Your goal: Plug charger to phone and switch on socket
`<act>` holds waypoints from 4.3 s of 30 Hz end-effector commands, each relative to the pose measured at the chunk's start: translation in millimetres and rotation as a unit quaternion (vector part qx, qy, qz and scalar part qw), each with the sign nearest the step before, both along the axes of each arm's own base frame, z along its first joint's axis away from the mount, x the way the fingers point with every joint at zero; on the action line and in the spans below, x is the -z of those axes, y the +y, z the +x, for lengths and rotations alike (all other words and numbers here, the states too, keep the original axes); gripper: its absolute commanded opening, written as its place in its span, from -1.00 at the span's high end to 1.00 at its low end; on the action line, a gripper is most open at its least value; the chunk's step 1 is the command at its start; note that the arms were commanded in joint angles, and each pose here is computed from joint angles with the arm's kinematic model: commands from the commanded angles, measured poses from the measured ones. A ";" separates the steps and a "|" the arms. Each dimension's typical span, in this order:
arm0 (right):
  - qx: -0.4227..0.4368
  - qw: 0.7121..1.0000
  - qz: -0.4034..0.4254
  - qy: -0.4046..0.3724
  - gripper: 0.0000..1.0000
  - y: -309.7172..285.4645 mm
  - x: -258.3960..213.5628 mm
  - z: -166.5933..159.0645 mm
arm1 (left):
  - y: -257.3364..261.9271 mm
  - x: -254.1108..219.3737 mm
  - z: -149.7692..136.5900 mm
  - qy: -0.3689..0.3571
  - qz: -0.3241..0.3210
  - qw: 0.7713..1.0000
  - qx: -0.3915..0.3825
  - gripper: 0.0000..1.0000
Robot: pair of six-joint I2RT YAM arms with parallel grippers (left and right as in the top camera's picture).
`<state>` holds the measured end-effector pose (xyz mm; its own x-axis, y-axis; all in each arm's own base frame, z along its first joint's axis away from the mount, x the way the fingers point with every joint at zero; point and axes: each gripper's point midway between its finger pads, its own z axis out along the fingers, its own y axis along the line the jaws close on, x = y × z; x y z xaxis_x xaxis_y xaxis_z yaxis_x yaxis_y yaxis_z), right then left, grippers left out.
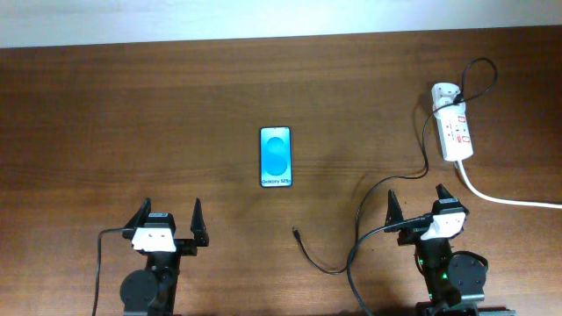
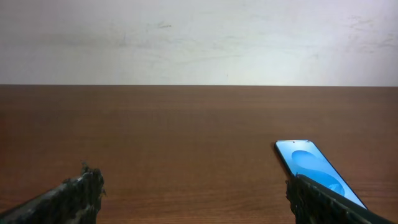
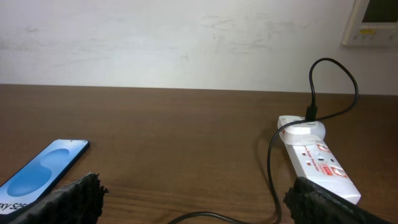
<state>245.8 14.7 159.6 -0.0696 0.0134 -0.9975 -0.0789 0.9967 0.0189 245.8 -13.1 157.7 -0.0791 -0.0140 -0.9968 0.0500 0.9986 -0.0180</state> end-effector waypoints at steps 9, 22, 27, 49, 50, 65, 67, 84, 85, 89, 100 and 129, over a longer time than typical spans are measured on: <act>-0.004 1.000 -0.004 0.002 -0.97 2.0 2.6 -0.3 | -0.3 1.8 -0.2 0.001 0.002 1.000 0.002 -0.99; -0.004 1.000 -0.004 0.002 -0.97 2.0 2.6 -0.3 | -0.3 1.9 -0.2 0.001 0.002 1.000 0.002 -0.99; -0.004 1.000 -0.004 0.002 -0.97 2.0 2.6 -0.3 | -0.3 1.9 -0.2 0.001 0.002 1.000 0.002 -0.99; -0.004 1.000 -0.004 0.002 -0.97 1.9 2.6 -0.3 | -23.3 -26.4 -2.4 -0.056 -0.002 0.996 0.070 -0.99; -0.004 1.000 -0.004 0.002 -0.97 2.0 2.6 -0.3 | -30.0 -38.1 -4.5 -0.080 -0.002 0.993 0.090 -0.99; -0.004 1.000 -0.004 0.002 -0.97 2.0 2.6 -0.3 | -29.9 -198.1 -41.4 -0.292 0.008 0.952 0.092 -0.99; -0.004 1.000 -0.004 0.002 -0.97 1.9 2.6 -0.3 | -33.9 -214.5 -12.8 -0.202 0.005 0.974 0.101 -0.99; -0.004 1.000 -0.004 0.002 -0.97 2.0 2.6 -0.3 | -97.5 -93.6 104.2 0.517 0.005 0.850 0.097 -0.98; -0.004 1.000 -0.004 0.002 -0.97 2.0 2.6 -0.3 | -101.3 -83.1 105.1 0.545 0.019 0.833 0.093 -0.98; -0.004 1.000 -0.004 0.002 -0.97 2.0 2.6 -0.3 | -166.3 -64.6 100.9 0.574 -0.037 0.791 0.208 -0.98; -0.004 1.000 -0.004 0.002 -0.97 2.0 2.6 -0.3 | -208.3 -5.2 108.8 0.615 -0.031 0.783 0.088 -0.98; -0.004 1.000 -0.004 0.002 -0.97 1.9 2.5 -0.3 | -246.2 111.4 119.6 0.660 0.035 0.747 0.071 -0.98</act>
<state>245.7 15.2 159.8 -0.0684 0.0129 -0.9976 -0.0812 0.9965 0.0184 363.1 -254.8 48.0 -0.9924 0.1224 -0.0139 0.1231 0.9829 -0.1369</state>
